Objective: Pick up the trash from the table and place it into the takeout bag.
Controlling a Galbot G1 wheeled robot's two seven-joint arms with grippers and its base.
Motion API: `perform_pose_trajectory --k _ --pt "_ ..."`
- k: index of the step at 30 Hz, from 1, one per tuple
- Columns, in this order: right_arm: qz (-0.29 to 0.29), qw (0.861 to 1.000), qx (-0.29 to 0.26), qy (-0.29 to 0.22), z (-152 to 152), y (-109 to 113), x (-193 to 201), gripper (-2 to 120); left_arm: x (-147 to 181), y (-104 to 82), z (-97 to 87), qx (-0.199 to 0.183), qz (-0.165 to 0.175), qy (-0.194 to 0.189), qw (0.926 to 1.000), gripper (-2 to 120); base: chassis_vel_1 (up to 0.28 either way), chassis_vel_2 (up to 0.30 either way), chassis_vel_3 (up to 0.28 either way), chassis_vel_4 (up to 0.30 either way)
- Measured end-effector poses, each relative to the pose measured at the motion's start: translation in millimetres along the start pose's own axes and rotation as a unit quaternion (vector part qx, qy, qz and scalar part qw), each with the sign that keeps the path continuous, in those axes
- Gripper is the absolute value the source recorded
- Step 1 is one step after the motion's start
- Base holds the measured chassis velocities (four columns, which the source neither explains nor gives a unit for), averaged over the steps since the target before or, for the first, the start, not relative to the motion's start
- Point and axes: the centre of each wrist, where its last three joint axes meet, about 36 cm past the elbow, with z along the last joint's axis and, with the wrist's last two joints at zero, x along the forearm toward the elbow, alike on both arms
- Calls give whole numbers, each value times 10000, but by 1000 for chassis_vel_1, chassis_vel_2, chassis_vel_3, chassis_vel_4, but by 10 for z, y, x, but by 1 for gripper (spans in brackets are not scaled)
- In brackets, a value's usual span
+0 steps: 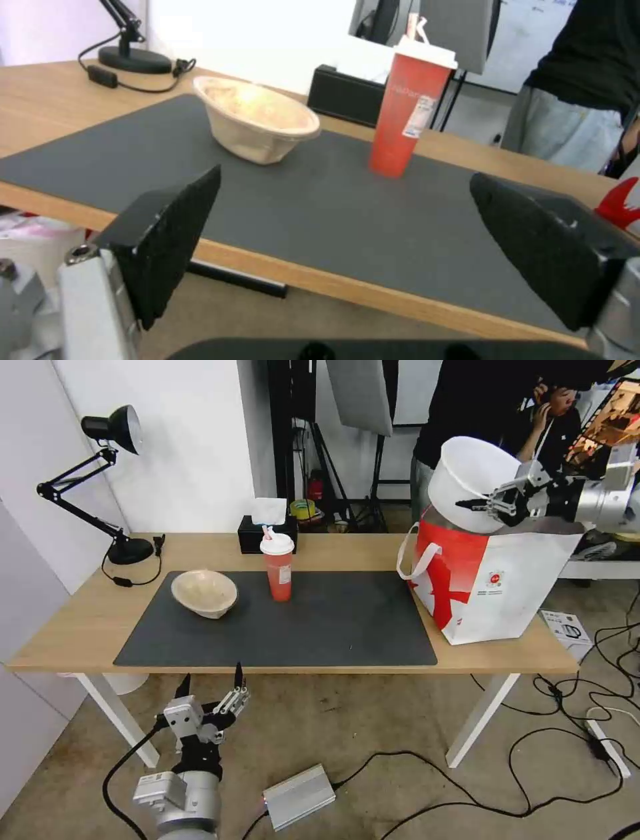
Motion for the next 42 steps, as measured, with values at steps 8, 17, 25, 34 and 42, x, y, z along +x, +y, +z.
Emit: perform_pose_trajectory --k 8,17,25,34,42 --pt "3 9999 -75 73 141 54 -2 0 2 3 -2 -4 -4 -4 10000 100 0 0 0 0" --pt "-41 9998 -180 118 335 129 -87 0 2 11 -1 -12 -16 -9 10000 100 0 0 0 0" --pt "-120 9995 -252 139 465 212 -182 0 -15 20 13 -23 -29 -12 10000 100 0 0 0 0" --pt "-173 9993 -274 160 509 263 -207 0 -27 16 27 -18 -28 -5 10000 100 0 0 0 0" --pt "-135 9995 -278 105 484 284 -166 0 -20 -2 36 1 -8 15 10000 100 0 0 0 0"
